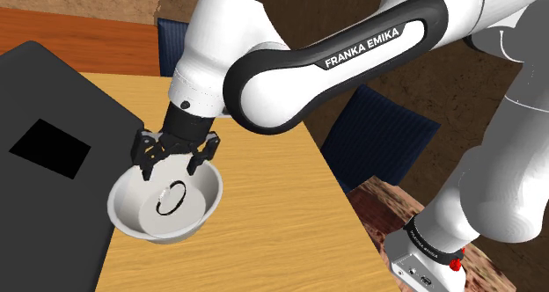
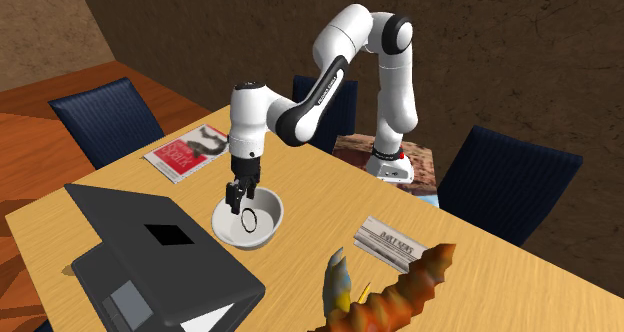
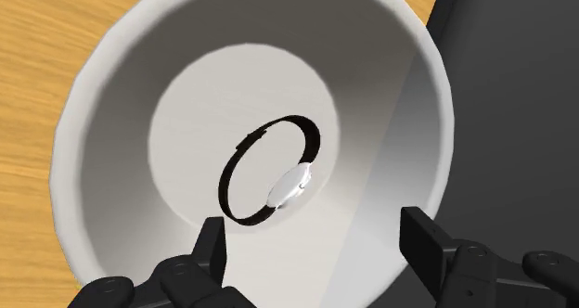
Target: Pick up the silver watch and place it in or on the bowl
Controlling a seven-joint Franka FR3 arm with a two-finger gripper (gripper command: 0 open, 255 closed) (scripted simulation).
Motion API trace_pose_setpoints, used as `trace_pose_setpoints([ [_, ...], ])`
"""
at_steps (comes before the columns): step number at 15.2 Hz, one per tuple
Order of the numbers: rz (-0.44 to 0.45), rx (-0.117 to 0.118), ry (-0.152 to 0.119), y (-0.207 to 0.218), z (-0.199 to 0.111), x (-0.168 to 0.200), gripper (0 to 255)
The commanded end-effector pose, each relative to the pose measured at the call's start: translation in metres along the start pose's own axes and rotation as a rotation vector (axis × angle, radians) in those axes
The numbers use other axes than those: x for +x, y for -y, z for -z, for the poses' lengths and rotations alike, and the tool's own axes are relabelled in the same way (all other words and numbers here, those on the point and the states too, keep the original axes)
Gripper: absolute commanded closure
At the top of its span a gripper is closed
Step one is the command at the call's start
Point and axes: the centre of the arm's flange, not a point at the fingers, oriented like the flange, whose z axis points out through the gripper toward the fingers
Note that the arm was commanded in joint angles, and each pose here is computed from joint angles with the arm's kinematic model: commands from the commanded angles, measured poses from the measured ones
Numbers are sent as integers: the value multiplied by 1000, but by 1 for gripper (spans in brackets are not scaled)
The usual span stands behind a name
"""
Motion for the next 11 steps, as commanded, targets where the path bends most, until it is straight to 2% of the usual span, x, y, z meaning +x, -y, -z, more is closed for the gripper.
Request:
trace_pose_setpoints([
  [1, 0, 0, 0, 0, 0, 0, 0],
  [4, 0, 0, 0, 0, 0, 0, 0],
  [8, 0, 0, 0, 0, 50, 0, 0],
  [11, 0, 0, 0, 0, 50, 0, 0],
])
